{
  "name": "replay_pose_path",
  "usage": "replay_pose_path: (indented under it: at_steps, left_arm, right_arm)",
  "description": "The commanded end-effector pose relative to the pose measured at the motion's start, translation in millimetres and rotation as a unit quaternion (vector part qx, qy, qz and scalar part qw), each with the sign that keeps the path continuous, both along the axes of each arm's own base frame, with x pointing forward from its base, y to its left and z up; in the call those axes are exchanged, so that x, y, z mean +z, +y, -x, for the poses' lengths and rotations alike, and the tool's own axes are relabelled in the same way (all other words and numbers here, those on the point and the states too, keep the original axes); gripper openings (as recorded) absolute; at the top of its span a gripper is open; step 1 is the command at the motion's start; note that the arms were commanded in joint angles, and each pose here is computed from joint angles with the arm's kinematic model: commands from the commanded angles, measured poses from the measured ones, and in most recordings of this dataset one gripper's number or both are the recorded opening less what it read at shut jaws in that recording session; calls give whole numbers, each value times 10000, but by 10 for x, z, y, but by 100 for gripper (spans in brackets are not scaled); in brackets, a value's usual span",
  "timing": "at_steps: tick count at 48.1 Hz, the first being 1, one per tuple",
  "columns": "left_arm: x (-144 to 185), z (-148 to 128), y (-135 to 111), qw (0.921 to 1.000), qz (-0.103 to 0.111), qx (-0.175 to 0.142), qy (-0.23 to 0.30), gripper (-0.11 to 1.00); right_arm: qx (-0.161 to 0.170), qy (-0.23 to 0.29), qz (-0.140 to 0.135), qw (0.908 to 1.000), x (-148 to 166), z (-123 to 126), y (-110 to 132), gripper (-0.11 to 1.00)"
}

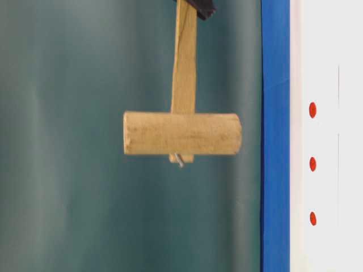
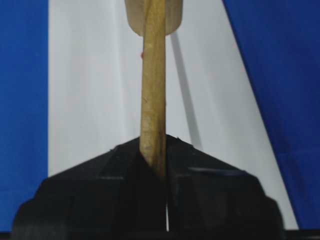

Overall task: Hit the mark with a hammer.
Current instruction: 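Swing the mallet head down onto the red dots with the right gripper, then move the left gripper to the mallet head and grasp it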

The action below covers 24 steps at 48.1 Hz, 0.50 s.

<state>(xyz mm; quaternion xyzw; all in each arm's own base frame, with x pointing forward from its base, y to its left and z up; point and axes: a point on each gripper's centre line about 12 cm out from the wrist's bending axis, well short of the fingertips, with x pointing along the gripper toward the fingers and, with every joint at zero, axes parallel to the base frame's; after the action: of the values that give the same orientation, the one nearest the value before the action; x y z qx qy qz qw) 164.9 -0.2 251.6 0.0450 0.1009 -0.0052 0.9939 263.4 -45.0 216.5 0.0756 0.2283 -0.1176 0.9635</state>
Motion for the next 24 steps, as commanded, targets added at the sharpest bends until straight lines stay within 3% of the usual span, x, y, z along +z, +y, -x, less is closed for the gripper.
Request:
replay_pose_path:
  at_steps: [1, 24]
  left_arm:
    - [40, -14, 3, 10000, -8, 6, -46, 83]
    - [28, -17, 33, 9999, -8, 98, -23, 83]
  right_arm:
    - [124, -164, 3, 9998, 172, -177, 18, 2]
    - [421, -35, -46, 9991, 236, -939, 67, 2]
